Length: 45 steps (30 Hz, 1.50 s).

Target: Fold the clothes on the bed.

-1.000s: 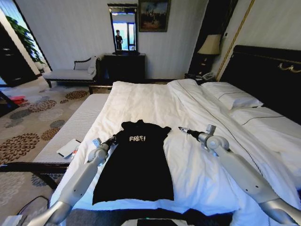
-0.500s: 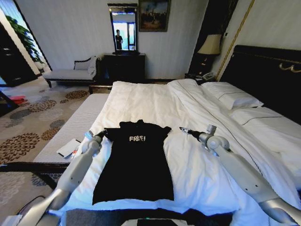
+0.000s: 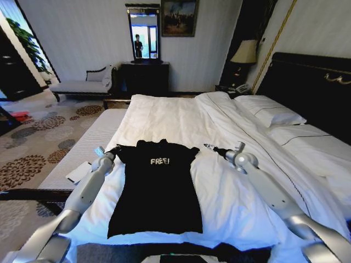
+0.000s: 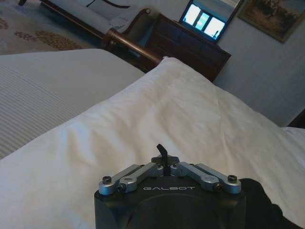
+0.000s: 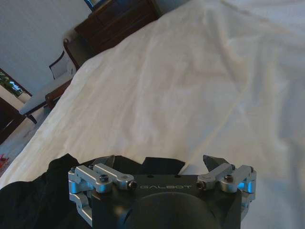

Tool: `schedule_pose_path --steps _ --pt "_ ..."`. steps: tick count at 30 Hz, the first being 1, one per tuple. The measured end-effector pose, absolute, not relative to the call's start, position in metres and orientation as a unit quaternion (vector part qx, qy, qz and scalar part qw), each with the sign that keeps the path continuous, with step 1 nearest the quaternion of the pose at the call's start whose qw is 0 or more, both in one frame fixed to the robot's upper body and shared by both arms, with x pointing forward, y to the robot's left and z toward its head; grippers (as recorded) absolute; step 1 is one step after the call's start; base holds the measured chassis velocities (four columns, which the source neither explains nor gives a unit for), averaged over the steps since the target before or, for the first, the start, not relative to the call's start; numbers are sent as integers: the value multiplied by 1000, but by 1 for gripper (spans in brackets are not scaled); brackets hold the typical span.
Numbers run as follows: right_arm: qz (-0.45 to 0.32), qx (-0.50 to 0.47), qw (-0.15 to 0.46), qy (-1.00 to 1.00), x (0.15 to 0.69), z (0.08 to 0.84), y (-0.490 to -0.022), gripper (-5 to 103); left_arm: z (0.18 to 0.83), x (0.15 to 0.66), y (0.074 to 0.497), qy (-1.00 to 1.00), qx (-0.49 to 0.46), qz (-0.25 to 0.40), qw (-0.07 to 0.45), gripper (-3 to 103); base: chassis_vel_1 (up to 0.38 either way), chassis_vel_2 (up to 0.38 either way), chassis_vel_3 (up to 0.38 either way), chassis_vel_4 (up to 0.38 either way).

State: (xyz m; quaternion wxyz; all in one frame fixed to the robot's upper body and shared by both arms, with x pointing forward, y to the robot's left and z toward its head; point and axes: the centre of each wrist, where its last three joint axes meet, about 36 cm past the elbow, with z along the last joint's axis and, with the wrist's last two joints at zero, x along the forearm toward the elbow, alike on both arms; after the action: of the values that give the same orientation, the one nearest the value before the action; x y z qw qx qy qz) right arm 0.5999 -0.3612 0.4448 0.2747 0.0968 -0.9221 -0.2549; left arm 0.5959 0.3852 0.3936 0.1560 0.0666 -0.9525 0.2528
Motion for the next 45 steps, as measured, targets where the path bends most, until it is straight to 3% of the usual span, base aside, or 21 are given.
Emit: schedule_pose_path --steps 13,25,36,40,42,44,45 --pt "-207 69 302 -928 636 408 -326 100 387 590 370 -953 52 248 165 1 0 0 0 0" --pt "-215 71 304 -925 648 407 -312 102 385 594 363 -953 45 247 169 1 0 0 0 0" --pt "-204 70 310 -926 653 394 -299 70 382 594 366 -952 48 250 170 1 0 0 0 0" --pt "-203 67 308 -927 653 394 -300 48 381 594 366 -952 46 251 171 1 0 0 0 0" --pt "-203 66 307 -927 653 394 -301 48 381 594 367 -952 46 251 171 1 0 0 0 0" --pt "-201 63 306 -928 653 394 -303 37 381 594 367 -952 46 251 171 1 0 0 0 0" --pt "-201 63 306 -928 653 394 -303 37 381 594 367 -952 46 251 171 1 0 0 0 0"
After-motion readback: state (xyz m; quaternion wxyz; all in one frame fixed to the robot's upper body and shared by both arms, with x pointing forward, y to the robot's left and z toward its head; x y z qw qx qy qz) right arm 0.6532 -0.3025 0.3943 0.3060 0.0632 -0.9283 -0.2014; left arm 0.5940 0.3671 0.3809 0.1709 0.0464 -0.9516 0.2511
